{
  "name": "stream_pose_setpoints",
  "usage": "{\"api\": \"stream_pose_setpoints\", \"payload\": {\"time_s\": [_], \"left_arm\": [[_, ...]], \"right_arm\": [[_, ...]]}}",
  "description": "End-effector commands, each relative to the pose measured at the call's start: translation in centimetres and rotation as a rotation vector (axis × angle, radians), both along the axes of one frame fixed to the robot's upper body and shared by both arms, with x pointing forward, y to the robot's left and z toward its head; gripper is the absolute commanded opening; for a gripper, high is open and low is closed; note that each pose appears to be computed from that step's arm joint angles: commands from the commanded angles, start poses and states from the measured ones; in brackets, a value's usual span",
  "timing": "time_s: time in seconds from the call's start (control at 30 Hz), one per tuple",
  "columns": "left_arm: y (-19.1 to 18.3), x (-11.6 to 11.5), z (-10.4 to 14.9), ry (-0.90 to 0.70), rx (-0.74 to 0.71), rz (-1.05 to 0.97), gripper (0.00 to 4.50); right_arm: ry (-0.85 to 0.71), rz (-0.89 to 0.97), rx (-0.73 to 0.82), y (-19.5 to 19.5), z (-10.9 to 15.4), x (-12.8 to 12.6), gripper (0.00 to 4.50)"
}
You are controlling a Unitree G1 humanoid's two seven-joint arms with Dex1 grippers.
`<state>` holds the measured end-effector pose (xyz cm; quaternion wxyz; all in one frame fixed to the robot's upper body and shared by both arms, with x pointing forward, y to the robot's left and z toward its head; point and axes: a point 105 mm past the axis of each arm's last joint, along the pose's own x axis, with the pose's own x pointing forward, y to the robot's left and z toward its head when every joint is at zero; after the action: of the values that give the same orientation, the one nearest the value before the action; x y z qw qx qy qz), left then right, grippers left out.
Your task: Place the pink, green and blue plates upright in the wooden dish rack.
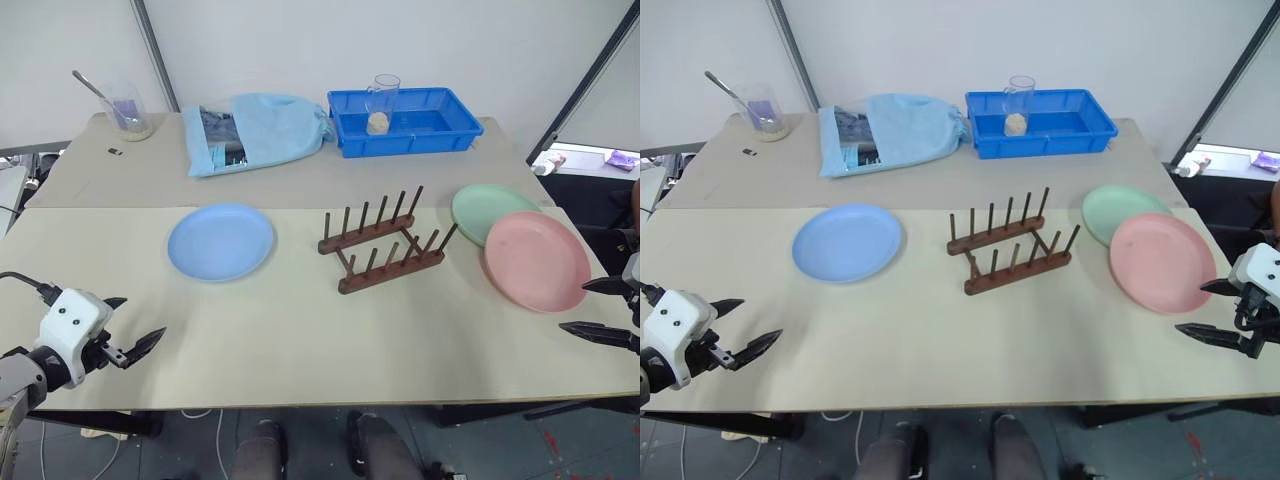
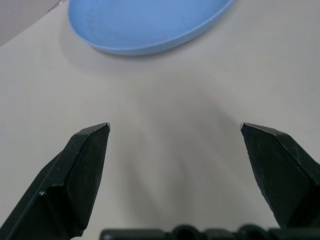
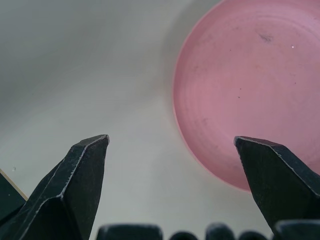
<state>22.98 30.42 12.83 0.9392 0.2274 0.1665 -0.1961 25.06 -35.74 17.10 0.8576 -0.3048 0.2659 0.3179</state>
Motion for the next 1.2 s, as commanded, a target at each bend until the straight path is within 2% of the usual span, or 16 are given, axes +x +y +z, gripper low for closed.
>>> {"api": "stream_pose_setpoints", "payload": {"time_s": [0.03,0.23,0.6,0.87,1.03,1.2], "left_arm": [[0.0,-0.2,1.0,-0.028,0.004,-0.002,4.50],[0.5,0.0,0.8,-0.037,0.023,0.044,4.50],[0.1,0.2,1.5,-0.098,0.003,0.005,4.50],[-1.0,-0.1,1.6,-0.084,-0.095,-0.063,4.50],[-5.2,0.8,1.3,-0.076,-0.112,-0.213,4.50],[-12.3,2.2,0.7,-0.069,-0.195,-0.415,4.50]], "right_arm": [[-0.045,0.014,-0.006,0.0,0.8,0.3,4.47],[-0.051,0.024,-0.004,-0.2,0.4,0.5,4.47],[-0.065,0.030,0.000,-0.3,0.3,0.7,4.47],[-0.077,0.034,0.022,0.1,0.6,1.1,4.47],[-0.116,0.075,0.057,1.8,1.5,1.6,4.47],[-0.124,0.156,0.145,5.7,2.5,0.8,4.47]]}}
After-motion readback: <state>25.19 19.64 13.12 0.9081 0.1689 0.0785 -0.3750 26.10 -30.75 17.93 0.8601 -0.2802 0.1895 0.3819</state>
